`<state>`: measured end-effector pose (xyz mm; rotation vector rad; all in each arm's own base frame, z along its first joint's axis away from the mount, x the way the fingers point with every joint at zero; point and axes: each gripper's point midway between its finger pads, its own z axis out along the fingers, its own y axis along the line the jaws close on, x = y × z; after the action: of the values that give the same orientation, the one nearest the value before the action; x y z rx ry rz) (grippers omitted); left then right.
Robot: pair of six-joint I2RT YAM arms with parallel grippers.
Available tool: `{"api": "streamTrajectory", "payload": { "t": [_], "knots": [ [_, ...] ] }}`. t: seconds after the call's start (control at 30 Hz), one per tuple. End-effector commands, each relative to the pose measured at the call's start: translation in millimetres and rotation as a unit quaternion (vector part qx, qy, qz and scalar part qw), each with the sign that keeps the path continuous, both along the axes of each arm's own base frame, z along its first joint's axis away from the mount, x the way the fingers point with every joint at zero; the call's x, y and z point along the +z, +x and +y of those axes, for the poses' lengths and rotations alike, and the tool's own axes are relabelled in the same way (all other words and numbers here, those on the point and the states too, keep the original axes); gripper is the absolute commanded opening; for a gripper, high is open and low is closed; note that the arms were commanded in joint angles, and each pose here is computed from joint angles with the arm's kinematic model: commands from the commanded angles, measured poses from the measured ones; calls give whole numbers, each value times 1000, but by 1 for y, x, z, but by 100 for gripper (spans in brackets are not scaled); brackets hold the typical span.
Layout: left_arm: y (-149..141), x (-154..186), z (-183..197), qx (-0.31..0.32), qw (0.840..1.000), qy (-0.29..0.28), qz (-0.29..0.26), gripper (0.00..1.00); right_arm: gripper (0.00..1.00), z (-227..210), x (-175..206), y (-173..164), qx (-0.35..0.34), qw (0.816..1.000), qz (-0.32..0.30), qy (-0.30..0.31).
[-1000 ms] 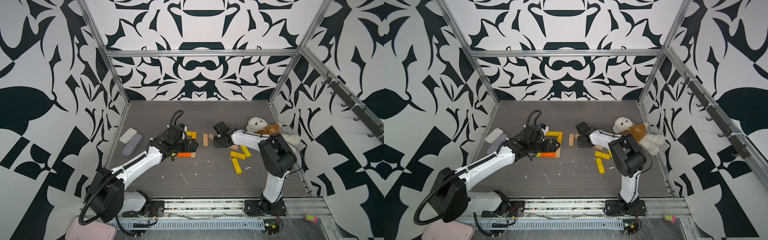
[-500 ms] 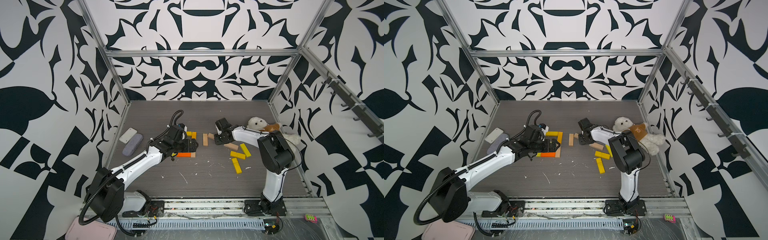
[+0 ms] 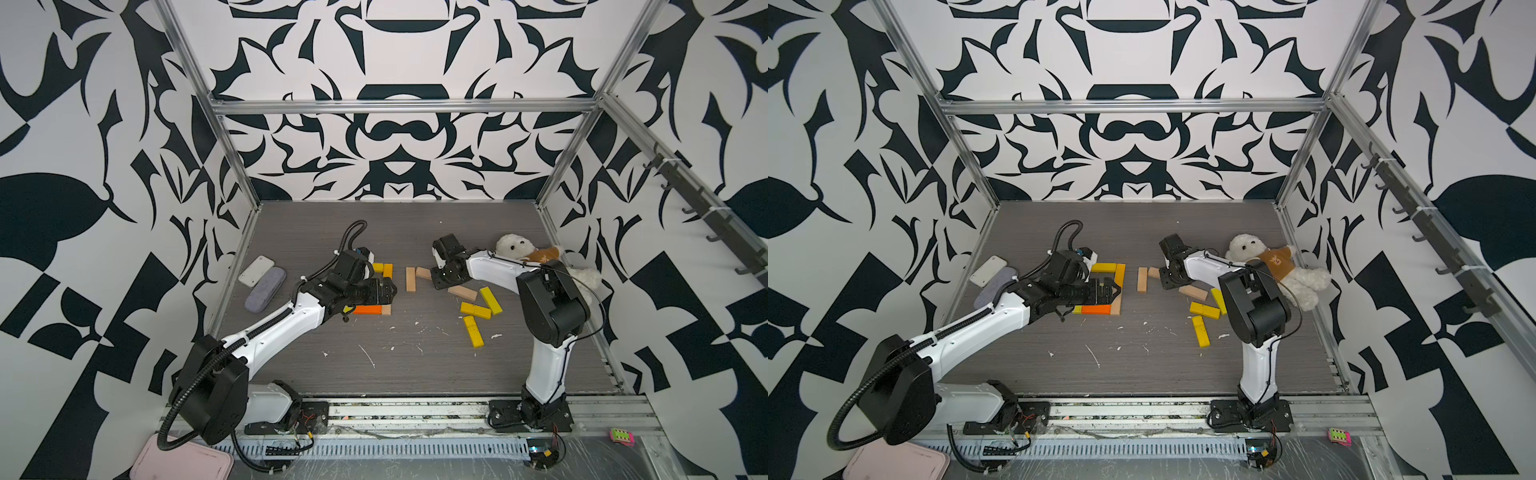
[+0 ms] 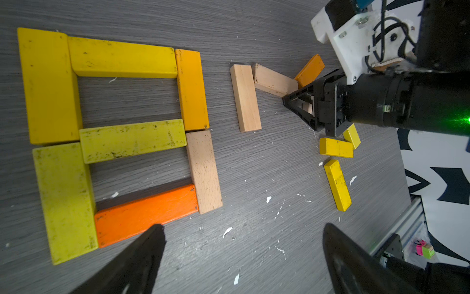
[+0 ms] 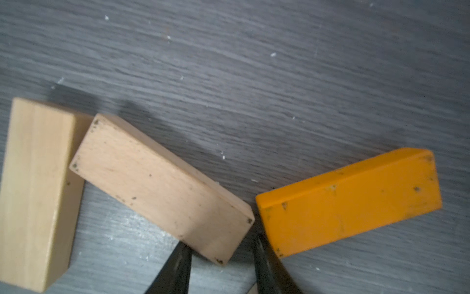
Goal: Assemble the number 8 with building blocks
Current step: Assemble the building block at the center of the board.
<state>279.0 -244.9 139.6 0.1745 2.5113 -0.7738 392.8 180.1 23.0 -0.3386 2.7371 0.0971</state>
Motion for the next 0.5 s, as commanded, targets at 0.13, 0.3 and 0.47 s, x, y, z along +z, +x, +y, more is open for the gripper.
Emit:
{"api": "streamTrajectory", "payload": {
  "t": [0.13, 0.3, 0.47],
  "knots": [
    [-10, -9, 7, 3, 1000, 5, 16, 99, 37, -4, 8, 9, 29, 999, -5, -28],
    [-10, -10, 6, 2, 1000, 4, 18, 100, 36, -5, 11, 11, 48, 998, -10, -38],
    [-8, -9, 4, 0, 1000, 2, 19, 99, 37, 2, 12, 13, 85, 996, -8, -36]
  ]
}}
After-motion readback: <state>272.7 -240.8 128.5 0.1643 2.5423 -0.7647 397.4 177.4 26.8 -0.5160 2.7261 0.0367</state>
